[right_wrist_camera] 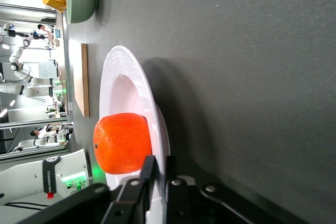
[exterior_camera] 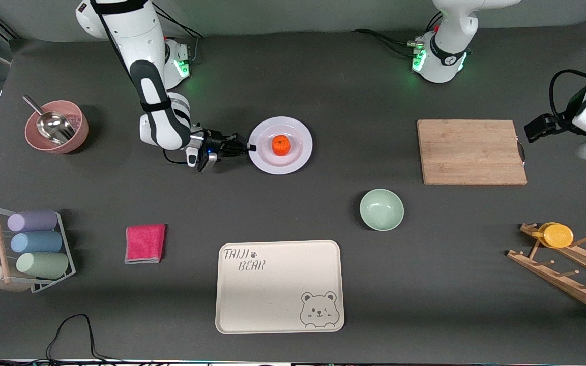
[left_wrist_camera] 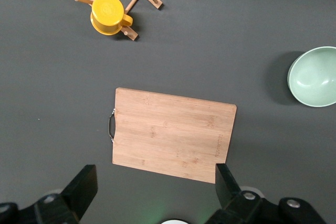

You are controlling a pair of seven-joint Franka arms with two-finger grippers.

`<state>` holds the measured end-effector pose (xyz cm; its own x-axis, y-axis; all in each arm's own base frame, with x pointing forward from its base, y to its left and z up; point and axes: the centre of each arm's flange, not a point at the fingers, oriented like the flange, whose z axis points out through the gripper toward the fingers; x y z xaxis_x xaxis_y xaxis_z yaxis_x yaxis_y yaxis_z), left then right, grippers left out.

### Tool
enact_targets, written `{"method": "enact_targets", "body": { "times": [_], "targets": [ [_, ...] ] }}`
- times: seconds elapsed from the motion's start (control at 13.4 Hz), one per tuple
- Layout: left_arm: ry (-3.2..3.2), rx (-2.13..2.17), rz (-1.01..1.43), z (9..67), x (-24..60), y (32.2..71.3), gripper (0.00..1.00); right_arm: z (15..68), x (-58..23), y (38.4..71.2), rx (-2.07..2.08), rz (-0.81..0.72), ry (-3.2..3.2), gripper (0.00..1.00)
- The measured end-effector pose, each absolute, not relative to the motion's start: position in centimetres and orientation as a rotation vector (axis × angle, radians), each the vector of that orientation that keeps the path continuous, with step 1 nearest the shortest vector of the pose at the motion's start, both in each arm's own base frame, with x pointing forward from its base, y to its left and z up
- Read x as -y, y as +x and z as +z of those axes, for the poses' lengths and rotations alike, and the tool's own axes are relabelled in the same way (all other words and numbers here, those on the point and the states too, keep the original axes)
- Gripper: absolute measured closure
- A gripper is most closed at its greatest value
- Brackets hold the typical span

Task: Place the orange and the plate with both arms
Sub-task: 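Withdraw the left gripper while the right gripper grips the plate rim, then drag the plate with the right gripper toward the bear placemat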

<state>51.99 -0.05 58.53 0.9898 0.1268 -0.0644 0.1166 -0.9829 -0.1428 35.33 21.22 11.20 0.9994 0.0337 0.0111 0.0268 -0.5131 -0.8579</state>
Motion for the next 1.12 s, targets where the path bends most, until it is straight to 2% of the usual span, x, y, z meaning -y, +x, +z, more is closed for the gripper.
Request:
{"method": "enact_targets", "body": {
  "times": [0.52,1.12],
  "targets": [
    [-2.996,0.225,0.155,62.8,-0.5,50.3,0.0,11.6,-21.5,35.6,0.048,0.0,-2.099,0.91],
    [-3.01,0.211,0.263,59.0,-0.4,51.7,0.0,12.9,-22.1,37.3,0.034,-0.026,-2.081,0.93]
  ]
}}
